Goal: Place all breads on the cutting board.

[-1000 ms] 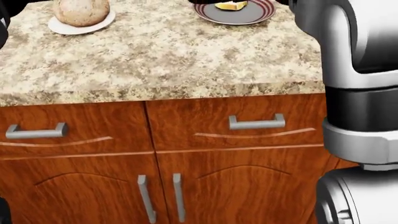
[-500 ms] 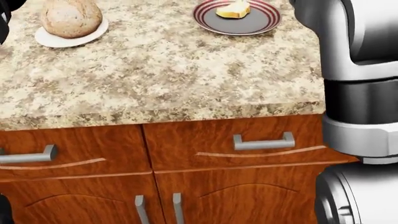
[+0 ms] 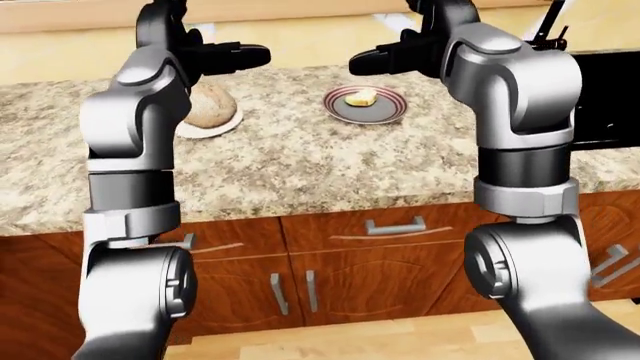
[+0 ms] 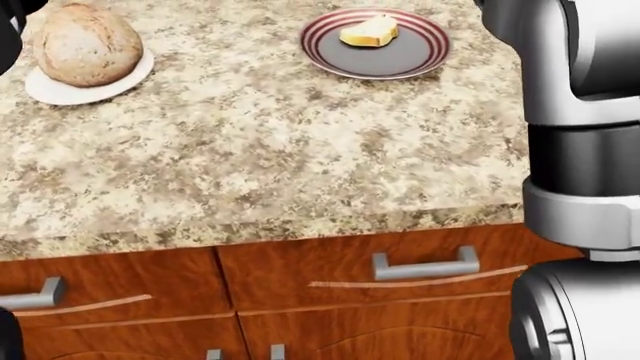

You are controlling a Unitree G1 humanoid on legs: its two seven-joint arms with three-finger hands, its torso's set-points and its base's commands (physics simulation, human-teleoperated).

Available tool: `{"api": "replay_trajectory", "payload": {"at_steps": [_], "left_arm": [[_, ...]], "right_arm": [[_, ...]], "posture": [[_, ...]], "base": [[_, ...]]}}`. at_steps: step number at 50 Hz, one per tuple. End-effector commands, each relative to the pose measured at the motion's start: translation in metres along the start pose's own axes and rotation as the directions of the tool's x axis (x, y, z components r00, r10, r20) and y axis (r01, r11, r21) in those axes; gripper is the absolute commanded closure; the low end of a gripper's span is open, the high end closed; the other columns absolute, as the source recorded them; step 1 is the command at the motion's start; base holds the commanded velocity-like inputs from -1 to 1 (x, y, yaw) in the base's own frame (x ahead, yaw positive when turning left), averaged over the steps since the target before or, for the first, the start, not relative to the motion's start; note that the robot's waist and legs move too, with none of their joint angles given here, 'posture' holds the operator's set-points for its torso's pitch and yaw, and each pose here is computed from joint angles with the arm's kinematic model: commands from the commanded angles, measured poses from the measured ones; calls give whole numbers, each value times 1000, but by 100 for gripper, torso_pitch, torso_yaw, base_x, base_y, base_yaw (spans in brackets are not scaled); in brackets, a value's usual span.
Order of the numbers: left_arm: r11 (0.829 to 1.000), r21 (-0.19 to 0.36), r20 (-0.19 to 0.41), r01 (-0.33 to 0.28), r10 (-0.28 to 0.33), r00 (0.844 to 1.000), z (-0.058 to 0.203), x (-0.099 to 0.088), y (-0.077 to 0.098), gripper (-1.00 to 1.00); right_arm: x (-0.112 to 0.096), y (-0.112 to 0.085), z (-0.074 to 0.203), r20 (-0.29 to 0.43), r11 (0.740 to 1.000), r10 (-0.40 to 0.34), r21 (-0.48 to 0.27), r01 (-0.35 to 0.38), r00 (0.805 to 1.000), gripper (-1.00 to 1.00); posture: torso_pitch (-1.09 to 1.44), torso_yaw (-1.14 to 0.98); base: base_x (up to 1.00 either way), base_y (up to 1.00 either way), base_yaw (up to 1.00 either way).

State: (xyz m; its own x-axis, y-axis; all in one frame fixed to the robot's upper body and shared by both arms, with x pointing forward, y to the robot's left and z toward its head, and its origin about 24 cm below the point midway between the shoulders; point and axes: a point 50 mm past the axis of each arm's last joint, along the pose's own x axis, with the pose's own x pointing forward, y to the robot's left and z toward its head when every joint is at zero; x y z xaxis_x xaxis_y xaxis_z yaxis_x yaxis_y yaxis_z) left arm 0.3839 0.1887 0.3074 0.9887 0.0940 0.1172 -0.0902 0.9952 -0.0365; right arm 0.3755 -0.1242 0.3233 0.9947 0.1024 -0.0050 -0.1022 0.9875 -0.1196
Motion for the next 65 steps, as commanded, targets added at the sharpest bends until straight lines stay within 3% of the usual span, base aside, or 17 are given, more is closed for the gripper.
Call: {"api": "replay_trajectory", "payload": {"at_steps": [1,65], "left_arm": [[1000,-4,89,-11,11,996,22,-4,3,-100],[1000,-24,96,2,0,995,27,-2,-3,-100]], "right_arm": [[-7,1,24,103,1000,5,-7,-4,995,-100],[-8,1,32,108,1000,0,-15,1,994,-100]], "posture": [[0,0],[0,0]], "base": [[7,5,0],[7,8,0]]}}
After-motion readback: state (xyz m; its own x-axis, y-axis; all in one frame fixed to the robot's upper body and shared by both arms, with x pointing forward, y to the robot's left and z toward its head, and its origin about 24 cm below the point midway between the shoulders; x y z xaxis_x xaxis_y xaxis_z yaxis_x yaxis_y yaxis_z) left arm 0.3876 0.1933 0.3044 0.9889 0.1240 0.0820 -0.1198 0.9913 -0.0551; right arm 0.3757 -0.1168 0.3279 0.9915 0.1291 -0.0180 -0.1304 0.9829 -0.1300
